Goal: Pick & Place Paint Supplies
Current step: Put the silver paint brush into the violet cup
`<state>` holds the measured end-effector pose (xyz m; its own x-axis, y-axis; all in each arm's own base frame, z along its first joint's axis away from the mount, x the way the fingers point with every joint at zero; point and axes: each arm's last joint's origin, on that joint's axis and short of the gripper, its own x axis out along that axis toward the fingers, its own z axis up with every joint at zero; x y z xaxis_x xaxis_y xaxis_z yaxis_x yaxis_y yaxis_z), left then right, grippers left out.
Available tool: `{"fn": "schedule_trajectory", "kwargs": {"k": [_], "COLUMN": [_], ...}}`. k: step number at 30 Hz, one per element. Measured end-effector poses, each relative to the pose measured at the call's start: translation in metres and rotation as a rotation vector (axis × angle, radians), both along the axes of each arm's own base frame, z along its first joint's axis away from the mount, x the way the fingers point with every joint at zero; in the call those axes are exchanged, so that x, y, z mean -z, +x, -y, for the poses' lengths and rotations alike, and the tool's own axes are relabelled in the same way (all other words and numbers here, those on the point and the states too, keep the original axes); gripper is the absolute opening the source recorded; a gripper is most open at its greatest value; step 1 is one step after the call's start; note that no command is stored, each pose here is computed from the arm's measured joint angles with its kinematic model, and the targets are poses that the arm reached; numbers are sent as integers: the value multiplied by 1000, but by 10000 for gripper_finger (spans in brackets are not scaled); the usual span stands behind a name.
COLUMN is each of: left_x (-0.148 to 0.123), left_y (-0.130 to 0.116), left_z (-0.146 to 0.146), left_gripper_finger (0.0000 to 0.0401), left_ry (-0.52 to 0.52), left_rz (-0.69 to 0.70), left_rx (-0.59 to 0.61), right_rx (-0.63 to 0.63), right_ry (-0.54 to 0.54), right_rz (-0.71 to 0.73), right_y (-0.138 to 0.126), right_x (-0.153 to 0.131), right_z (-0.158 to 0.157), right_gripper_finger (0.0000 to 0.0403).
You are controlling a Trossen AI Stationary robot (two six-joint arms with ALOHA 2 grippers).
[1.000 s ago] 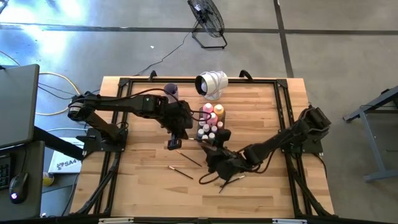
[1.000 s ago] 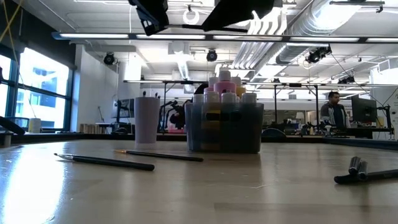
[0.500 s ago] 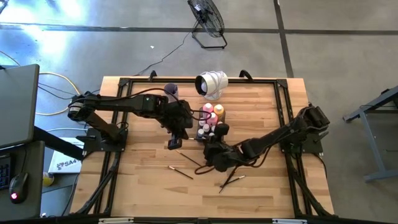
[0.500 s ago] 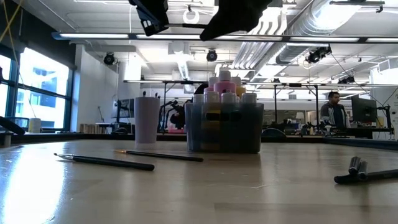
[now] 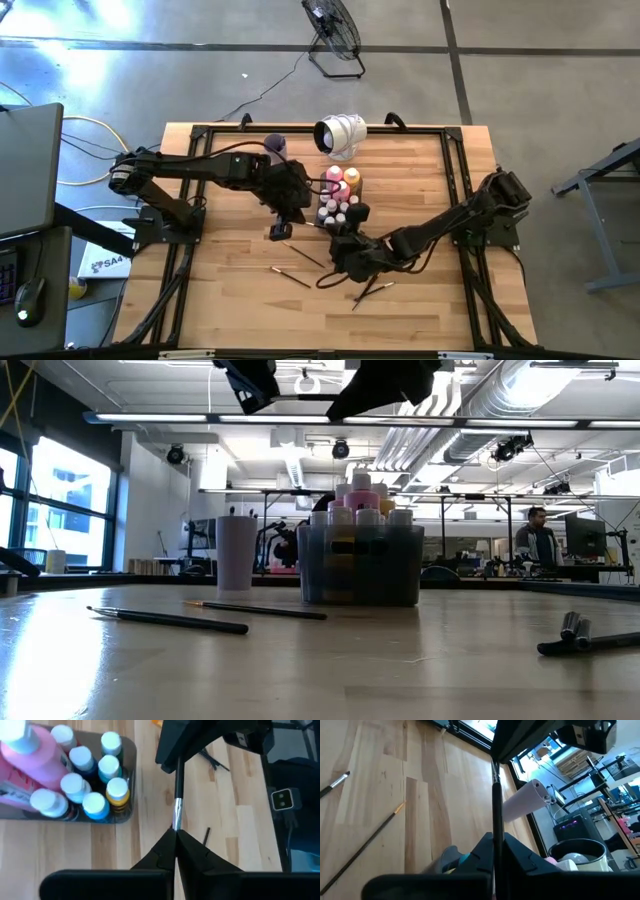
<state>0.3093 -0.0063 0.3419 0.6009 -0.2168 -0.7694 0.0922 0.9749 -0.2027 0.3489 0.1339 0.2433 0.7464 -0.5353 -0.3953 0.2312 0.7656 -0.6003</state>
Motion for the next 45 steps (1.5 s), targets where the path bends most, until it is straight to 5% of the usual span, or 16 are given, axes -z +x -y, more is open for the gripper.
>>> {"fn": "schedule_trajectory", "kwargs": {"k": [8,14,24,32,38,45], "left_x": [0,9,12,42,79,103], "left_y": [2,-13,-24,-50,-78,-111], "left_z": [-9,-33,-58,-55,-48,-38], "left_gripper_finger": [77,118,66,4,2,1], "left_ry": [218,228,32,29,22,43], "left_rz": [31,-153,-212,-253,70,724], "left_rx": [-46,-98,-49,-2,-26,-1], "right_rx": [6,52,47,23,-35,-100], "right_ry": [32,38,112,191,280,304], "right_rz": [-51,-113,-72,-1,21,14], "right_y": [-5,-17,-35,-41,-33,-30], "right_x": [4,8,-20,-38,-41,-42], "right_z": [2,3,9,11,13,14], "right_gripper_finger": [6,6,6,6,6,6]}}
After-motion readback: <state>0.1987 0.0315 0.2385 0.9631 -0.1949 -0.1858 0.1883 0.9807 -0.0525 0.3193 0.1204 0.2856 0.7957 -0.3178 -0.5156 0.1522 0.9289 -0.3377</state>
